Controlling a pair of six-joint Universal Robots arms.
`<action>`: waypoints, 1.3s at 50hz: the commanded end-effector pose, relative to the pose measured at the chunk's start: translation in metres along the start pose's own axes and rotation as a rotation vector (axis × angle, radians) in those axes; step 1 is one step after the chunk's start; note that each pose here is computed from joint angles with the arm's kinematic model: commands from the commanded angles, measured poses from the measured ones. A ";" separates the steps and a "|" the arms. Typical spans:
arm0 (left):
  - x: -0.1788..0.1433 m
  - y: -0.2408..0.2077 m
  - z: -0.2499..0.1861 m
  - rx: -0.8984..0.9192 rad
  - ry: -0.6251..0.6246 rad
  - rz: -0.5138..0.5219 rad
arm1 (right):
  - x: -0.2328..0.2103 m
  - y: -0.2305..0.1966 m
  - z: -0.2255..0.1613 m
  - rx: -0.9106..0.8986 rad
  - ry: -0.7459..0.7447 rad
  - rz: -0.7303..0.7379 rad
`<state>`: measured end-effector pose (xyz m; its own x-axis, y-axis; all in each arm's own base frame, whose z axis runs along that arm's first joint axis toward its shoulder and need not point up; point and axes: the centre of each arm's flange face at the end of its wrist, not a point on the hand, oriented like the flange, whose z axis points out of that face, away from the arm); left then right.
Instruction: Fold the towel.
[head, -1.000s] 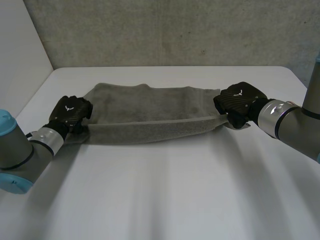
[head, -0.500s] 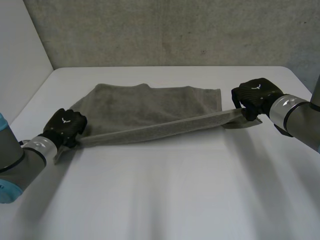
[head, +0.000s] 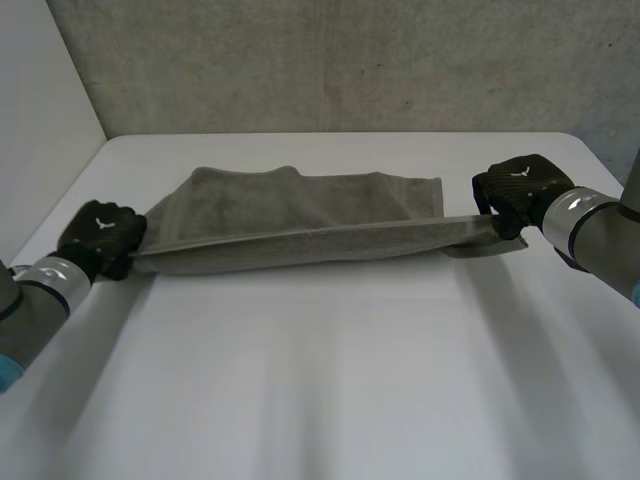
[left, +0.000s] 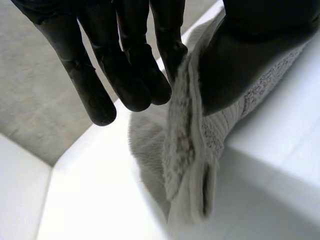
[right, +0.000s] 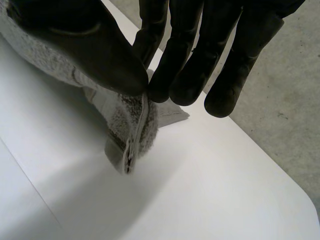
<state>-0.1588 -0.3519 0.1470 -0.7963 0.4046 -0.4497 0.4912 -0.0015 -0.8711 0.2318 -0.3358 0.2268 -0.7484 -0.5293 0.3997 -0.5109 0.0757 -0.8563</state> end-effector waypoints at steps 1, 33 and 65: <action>-0.028 -0.017 -0.002 0.038 -0.099 -0.042 | 0.003 -0.010 -0.005 0.030 0.015 -0.008; -0.087 -0.137 -0.010 0.410 -0.145 -0.258 | 0.044 -0.106 -0.040 0.310 0.175 -0.087; -0.074 -0.183 0.058 0.587 -0.098 -0.194 | 0.038 -0.144 0.030 0.474 0.161 -0.173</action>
<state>-0.2152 -0.4388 0.3776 -0.9077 0.3077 -0.2852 0.0581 -0.5811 -0.8117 0.2896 -0.3950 0.3944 -0.8126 -0.2315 0.5348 -0.3531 -0.5346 -0.7678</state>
